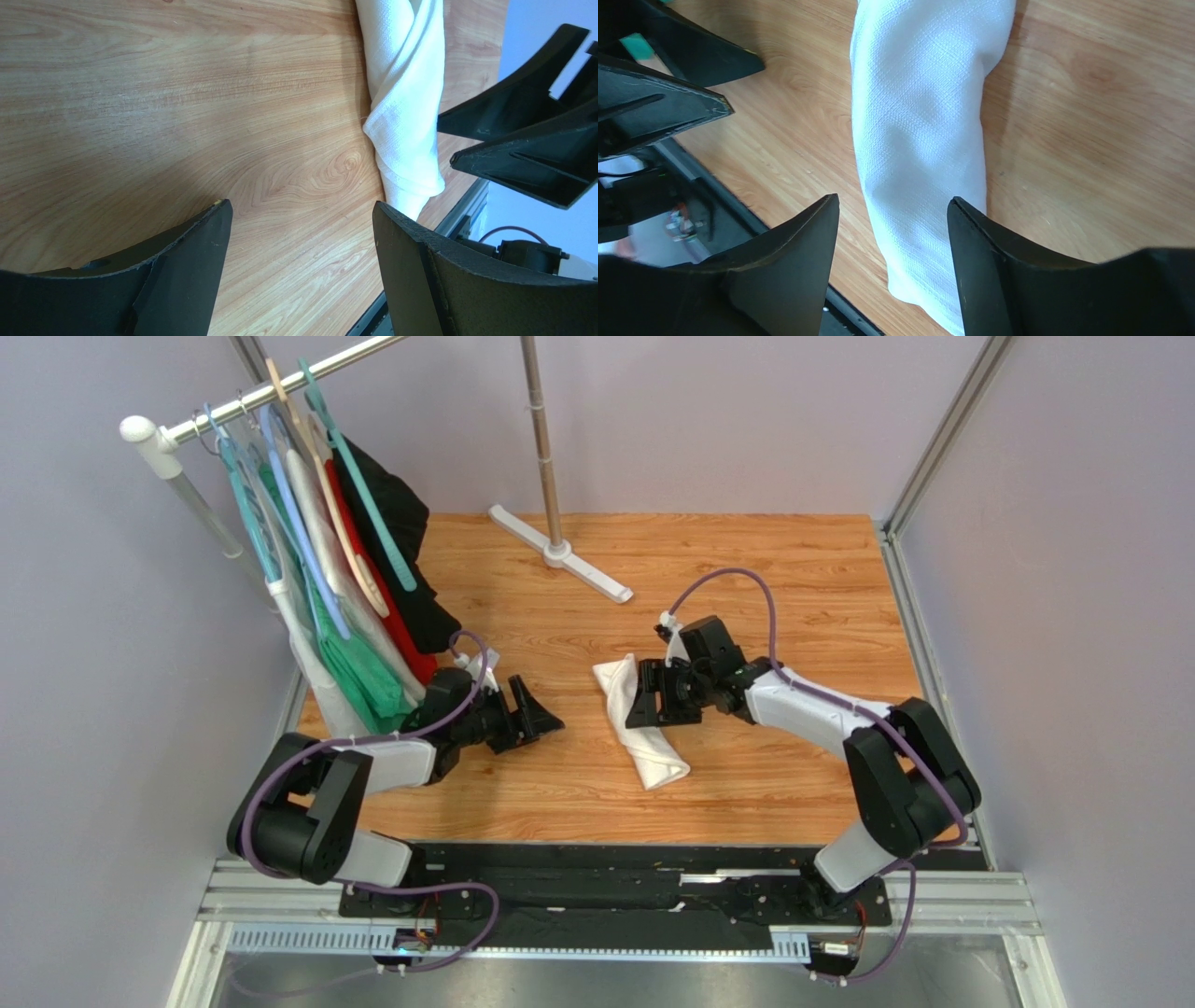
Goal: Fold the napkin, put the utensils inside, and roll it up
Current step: Roll the napkin with the utensil
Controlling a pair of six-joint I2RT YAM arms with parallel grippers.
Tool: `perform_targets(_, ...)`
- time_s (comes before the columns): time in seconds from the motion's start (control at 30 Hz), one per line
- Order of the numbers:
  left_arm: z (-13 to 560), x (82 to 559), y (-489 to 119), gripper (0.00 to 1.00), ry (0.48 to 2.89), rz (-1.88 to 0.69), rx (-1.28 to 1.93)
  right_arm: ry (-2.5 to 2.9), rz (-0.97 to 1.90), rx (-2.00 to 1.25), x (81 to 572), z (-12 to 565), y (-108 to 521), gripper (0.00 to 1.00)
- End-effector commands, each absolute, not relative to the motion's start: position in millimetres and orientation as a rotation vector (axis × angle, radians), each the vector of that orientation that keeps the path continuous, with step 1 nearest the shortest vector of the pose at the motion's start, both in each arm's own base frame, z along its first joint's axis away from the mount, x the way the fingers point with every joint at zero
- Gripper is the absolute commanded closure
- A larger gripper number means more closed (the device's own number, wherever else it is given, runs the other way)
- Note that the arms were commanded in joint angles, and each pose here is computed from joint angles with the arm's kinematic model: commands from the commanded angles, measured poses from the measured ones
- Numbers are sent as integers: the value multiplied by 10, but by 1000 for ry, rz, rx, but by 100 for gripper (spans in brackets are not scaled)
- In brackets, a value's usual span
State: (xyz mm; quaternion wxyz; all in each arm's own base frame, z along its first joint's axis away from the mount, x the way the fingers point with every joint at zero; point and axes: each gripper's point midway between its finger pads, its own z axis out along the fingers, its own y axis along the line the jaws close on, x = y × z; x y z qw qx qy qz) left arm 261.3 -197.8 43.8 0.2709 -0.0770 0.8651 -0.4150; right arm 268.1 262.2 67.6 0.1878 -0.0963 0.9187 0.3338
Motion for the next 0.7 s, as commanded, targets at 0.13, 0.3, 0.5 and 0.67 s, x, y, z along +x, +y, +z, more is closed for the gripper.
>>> perform_targets(0.13,511,2687,-2010,18,2301,-1134,-158,2386,297,-484,2780,1058,2626,37)
perform_targets(0.3,532,2677,-2012,18,2294,-1140,-155,2354,75,-543,2799,934,2734,38)
perform_targets(0.5,560,2649,-1996,18,2292,-1129,-144,2315,-113,-592,2848,783,2755,38)
perform_targets(0.67,567,2654,-1987,18,2291,-1122,-143,2322,-126,-607,2840,687,2770,38)
